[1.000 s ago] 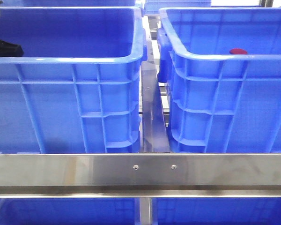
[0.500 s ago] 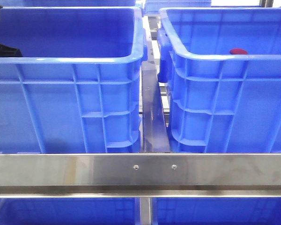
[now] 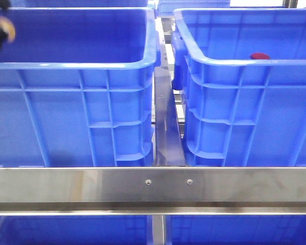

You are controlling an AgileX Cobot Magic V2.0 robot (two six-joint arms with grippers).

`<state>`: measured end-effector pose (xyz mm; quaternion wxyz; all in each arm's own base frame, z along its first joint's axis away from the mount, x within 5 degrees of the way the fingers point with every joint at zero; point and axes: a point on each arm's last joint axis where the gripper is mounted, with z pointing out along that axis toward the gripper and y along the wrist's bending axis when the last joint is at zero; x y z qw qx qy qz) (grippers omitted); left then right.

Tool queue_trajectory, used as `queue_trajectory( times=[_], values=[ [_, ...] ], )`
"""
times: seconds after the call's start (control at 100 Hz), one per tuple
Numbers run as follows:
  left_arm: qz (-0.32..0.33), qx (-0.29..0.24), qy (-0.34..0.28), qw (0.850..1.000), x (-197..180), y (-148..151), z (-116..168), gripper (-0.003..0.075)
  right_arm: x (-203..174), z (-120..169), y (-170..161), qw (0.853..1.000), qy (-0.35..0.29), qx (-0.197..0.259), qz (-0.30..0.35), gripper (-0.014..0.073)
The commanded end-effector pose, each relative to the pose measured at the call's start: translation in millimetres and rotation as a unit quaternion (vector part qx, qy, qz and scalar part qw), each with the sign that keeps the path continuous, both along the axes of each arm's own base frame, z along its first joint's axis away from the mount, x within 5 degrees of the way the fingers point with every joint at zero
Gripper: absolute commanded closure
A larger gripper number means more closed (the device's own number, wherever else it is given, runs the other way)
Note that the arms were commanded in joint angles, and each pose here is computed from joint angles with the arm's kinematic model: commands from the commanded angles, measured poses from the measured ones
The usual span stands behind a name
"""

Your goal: Pick red and yellow buttons and place in box

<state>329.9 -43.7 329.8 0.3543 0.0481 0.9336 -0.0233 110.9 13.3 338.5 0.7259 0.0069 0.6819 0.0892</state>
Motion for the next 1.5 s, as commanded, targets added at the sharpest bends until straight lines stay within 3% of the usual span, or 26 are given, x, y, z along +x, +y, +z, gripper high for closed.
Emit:
queue_trajectory(
  times=[0.0,0.31,0.64,0.85,0.97,1.23,1.36,1.49],
  values=[
    [-0.018,-0.016,-0.076,0.997,-25.3,-9.1,44.5,0.0739,-1.7,9.0,-0.9,1.0,-0.015,-0.003,-0.004,0.0663],
    [-0.147,-0.043,-0.139,0.978,-112.8,-55.9,90.4,0.0739,-1.7,9.0,-0.9,1.0,-0.015,-0.003,-0.004,0.0663],
    [-0.332,-0.089,-0.154,0.927,-184.9,-111.7,102.6,0.0739,-1.7,9.0,-0.8,1.0,-0.015,-0.003,-0.003,0.0663],
    [-0.383,-0.1,-0.154,0.905,-200.2,-130.9,101.2,0.0739,-2.4,8.1,4.6,1.0,-0.01,-0.006,0.027,0.0648],
    [-0.385,-0.098,-0.149,0.905,-199.1,-134.1,98.9,0.0739,-3.6,7.0,11.0,0.998,-0.005,-0.01,0.062,0.054],
    [-0.385,-0.097,-0.147,0.906,-198.4,-135.0,97.8,0.0739,-7.3,5.2,23.0,0.991,0.005,-0.005,0.132,0.0095],
    [-0.385,-0.097,-0.147,0.906,-198.4,-135.0,97.8,0.0739,-10.4,5.6,30.9,0.983,0.012,0.025,0.181,0.0029],
    [-0.385,-0.097,-0.147,0.906,-198.4,-135.0,97.8,0.0739,-11.0,9.8,40.6,0.962,0.022,0.121,0.245,0.0032]
  ],
)
